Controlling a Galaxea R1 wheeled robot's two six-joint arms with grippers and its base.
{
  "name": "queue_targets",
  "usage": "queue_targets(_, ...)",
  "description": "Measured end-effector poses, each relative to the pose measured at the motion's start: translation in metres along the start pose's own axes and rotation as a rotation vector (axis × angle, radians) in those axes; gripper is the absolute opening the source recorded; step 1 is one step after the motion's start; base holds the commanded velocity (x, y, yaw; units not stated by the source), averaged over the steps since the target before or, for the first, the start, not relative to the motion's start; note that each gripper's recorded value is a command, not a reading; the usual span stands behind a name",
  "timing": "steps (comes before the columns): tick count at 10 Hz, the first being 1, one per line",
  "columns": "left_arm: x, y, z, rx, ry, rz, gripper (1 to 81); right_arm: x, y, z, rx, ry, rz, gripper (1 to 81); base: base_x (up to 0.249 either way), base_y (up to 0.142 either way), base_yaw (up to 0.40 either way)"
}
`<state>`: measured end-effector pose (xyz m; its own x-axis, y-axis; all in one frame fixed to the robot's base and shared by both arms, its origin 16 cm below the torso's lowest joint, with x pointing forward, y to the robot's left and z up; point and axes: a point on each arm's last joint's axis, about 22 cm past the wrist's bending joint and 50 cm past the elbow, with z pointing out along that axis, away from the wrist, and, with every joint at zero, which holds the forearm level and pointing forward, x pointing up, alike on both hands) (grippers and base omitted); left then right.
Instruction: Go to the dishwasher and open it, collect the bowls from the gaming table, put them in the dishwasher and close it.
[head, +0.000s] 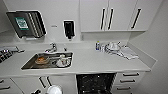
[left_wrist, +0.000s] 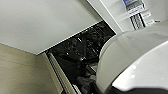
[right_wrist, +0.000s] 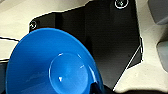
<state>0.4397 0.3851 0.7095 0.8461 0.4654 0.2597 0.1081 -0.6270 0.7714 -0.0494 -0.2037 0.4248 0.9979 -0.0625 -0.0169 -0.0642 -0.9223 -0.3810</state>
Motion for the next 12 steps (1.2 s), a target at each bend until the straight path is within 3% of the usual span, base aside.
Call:
queue_targets(2,-0.002,0.011,0.033,-0.001,-0.046,0.003,1.0,-0.01,-0.001,0.0,0.001,-0.024,0.014,1.0,0.0,0.0,0.0)
queue_targets(4,-0.007,0.011,0.06,0.005,-0.086,0.006,1.0,-0.019,0.0,0.0,0.001,-0.051,0.026,1.0,0.0,0.0,0.0)
queue_targets(7,0.008,0.005,0.075,0.037,-0.084,0.039,1.0,-0.023,-0.001,0.0,0.002,-0.062,0.031,1.0,0.0,0.0,0.0)
queue_targets(9,0.017,0.005,0.086,0.058,-0.08,0.084,1.0,-0.023,-0.001,0.0,0.002,-0.063,0.03,1.0,0.0,0.0,0.0)
queue_targets(10,0.017,0.01,0.095,0.065,-0.096,0.107,1.0,-0.023,-0.001,0.0,0.002,-0.062,0.03,1.0,0.0,0.0,0.0)
queue_targets(12,-0.004,0.03,0.119,0.028,-0.158,0.134,1.0,-0.023,-0.002,0.0,0.002,-0.064,0.031,1.0,0.0,0.0,0.0)
